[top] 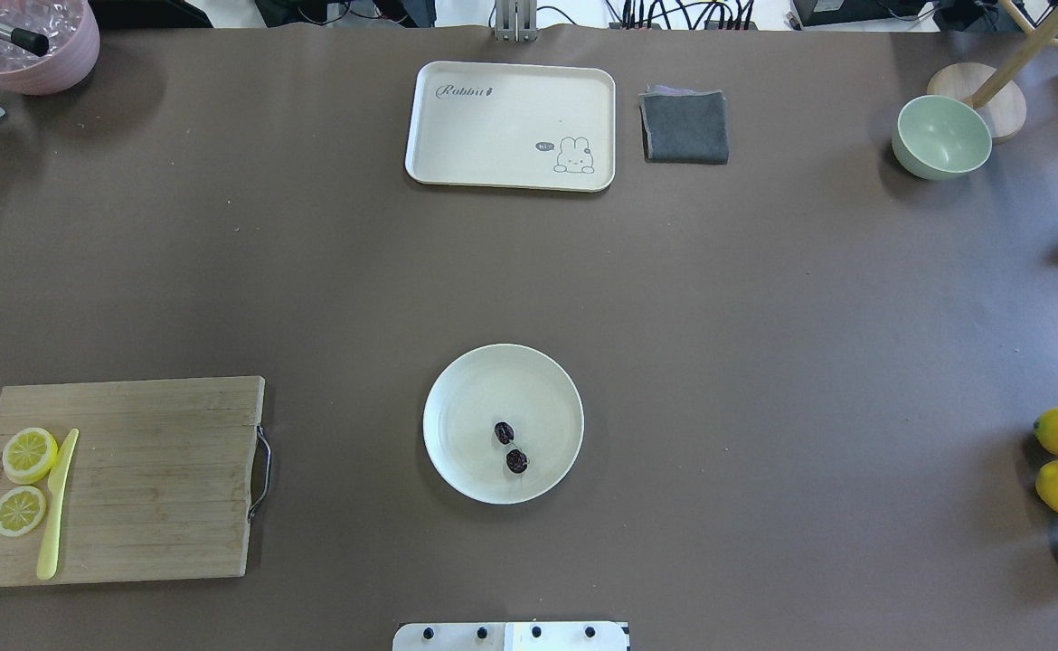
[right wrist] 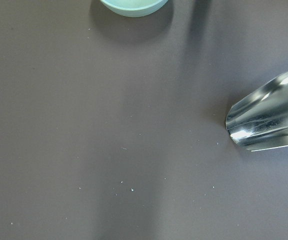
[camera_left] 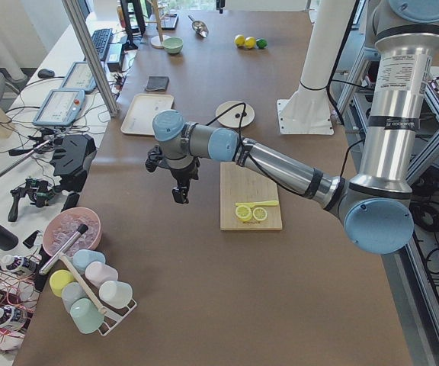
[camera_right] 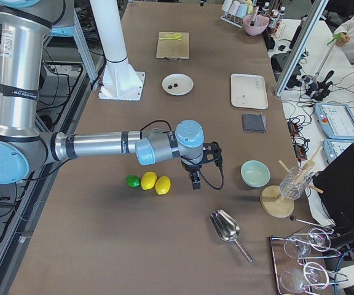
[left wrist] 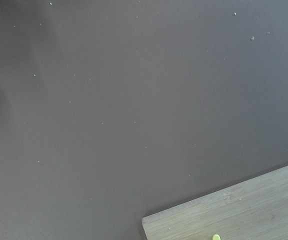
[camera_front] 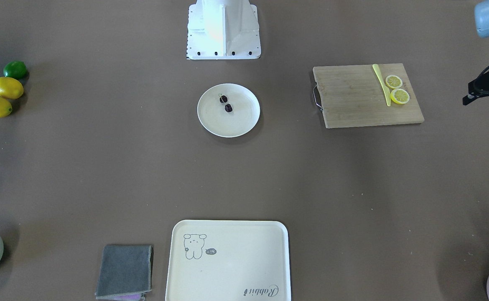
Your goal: Place red cherry on plate
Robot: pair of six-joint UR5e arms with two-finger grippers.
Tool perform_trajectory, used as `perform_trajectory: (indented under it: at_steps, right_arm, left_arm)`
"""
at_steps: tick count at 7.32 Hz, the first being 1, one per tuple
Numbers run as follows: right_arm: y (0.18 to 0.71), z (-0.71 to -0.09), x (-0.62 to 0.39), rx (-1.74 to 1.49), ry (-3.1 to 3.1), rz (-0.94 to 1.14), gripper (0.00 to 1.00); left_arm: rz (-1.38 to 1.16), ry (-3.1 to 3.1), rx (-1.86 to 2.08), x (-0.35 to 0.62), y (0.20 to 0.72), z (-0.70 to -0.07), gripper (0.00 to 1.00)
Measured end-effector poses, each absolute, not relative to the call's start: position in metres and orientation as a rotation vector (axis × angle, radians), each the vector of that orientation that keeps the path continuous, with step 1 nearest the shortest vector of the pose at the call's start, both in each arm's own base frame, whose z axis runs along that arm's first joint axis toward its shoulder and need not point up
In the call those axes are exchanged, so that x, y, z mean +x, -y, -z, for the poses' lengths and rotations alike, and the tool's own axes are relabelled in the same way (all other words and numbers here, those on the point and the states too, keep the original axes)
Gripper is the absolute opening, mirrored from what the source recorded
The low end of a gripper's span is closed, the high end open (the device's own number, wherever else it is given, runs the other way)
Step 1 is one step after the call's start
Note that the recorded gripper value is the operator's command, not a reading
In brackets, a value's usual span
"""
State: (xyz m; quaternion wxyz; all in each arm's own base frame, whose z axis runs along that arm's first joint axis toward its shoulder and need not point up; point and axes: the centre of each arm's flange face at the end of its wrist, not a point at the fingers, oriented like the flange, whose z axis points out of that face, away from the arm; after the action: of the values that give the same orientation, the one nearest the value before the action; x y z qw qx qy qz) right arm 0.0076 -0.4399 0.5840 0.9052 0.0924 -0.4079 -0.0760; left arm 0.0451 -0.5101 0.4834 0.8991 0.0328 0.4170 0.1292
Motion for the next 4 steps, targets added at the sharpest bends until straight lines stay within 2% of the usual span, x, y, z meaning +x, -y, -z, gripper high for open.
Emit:
perform_trajectory:
  at_steps: [4]
  right_arm:
    - [0.4395,-0.5832,0.0077,0.19,0.847,0.156,1.0]
  left_arm:
    - [-0.258,-0.861,0.069,0.0391,0.5086,-0.4873,0.98]
